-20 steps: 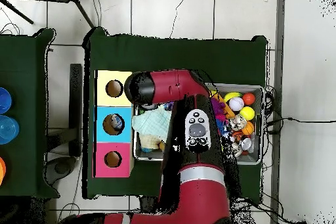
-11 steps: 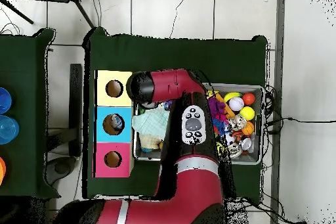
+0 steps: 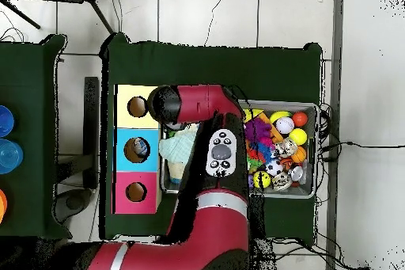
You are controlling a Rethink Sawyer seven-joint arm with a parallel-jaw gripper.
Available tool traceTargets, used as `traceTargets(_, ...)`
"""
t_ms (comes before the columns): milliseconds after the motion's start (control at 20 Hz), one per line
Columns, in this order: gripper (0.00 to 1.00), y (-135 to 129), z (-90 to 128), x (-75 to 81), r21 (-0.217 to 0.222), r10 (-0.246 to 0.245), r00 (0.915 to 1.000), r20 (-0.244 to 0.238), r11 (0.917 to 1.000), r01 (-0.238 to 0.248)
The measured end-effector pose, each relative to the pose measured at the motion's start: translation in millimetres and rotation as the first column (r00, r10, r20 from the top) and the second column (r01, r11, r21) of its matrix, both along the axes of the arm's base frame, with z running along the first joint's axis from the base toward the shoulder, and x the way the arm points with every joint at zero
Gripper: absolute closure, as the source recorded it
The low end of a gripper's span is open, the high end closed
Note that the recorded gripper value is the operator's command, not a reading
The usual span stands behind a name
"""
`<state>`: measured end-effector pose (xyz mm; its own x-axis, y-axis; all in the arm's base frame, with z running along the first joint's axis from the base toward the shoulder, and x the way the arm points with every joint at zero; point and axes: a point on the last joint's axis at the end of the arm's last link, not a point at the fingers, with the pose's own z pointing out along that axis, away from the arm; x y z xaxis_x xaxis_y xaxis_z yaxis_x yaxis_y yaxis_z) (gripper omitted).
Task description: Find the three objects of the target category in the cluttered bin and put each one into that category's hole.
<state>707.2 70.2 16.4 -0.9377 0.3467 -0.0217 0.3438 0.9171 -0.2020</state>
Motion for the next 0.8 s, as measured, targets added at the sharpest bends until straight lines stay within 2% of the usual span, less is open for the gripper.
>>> traceTargets(200, 0.00, -1.3, 16.0, 9.8, 0.012, -0.085, 0.9958, 0.034, 0.9963, 0.085)
traceTargets(450, 0.00, -5.4, 28.3, 15.3, 0.012, -0.112, 0.9923, 0.052, 0.9937, 0.112)
traceTargets(550, 0.00, -11.3, 34.6, 16.3, -0.001, -0.146, 0.9874, 0.062, 0.9893, 0.146)
traceTargets(650, 0.00, -14.3, 38.8, 17.0, -0.008, -0.176, 0.9819, 0.071, 0.9842, 0.177)
traceTargets(700, 0.00, -18.8, 45.9, 17.9, -0.016, -0.235, 0.9679, 0.088, 0.9712, 0.238)
traceTargets(800, 0.00, -20.8, 49.9, 18.7, -0.018, -0.272, 0.9570, 0.100, 0.9611, 0.275)
